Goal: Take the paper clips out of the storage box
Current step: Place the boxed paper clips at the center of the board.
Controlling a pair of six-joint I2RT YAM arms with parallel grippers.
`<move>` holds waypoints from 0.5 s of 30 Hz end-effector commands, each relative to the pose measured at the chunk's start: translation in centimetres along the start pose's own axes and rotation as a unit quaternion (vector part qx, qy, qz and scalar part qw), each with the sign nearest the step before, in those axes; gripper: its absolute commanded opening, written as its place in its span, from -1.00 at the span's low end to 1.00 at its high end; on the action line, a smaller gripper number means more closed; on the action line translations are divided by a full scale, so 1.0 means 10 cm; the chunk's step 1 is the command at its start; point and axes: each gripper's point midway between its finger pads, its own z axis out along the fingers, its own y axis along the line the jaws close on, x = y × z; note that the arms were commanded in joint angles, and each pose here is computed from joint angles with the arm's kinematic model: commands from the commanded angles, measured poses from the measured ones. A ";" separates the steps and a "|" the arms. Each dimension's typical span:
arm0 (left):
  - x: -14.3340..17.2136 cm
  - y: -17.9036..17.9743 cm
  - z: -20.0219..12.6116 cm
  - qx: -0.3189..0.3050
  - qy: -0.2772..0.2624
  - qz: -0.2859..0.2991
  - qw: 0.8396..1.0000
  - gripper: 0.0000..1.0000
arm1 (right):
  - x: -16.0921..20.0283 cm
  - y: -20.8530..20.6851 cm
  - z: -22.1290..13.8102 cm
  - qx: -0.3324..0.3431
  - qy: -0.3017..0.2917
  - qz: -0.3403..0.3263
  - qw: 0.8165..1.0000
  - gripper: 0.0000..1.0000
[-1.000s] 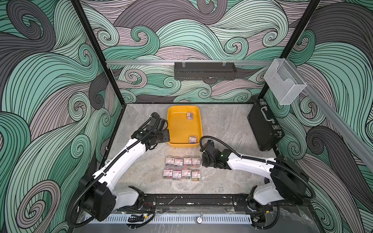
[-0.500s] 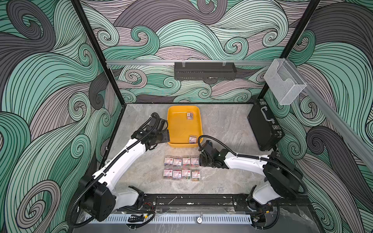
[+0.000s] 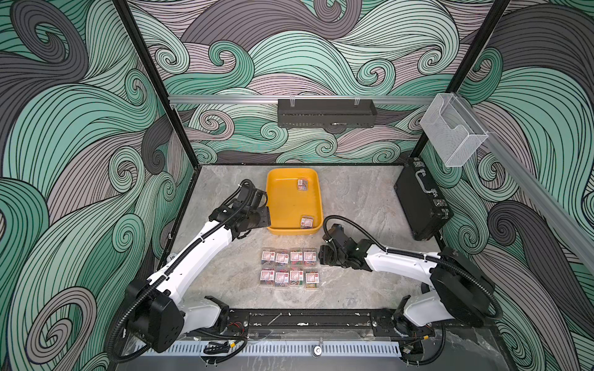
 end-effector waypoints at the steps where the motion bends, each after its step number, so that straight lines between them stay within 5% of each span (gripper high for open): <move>1: -0.01 -0.03 -0.04 0.005 0.003 -0.002 1.000 0.25 | -0.03 0.13 -0.02 -0.043 0.002 0.018 0.999 0.38; 15: -0.03 0.00 0.30 -0.035 0.038 0.010 0.999 0.25 | -0.15 0.09 -0.16 -0.086 0.000 0.038 0.996 0.38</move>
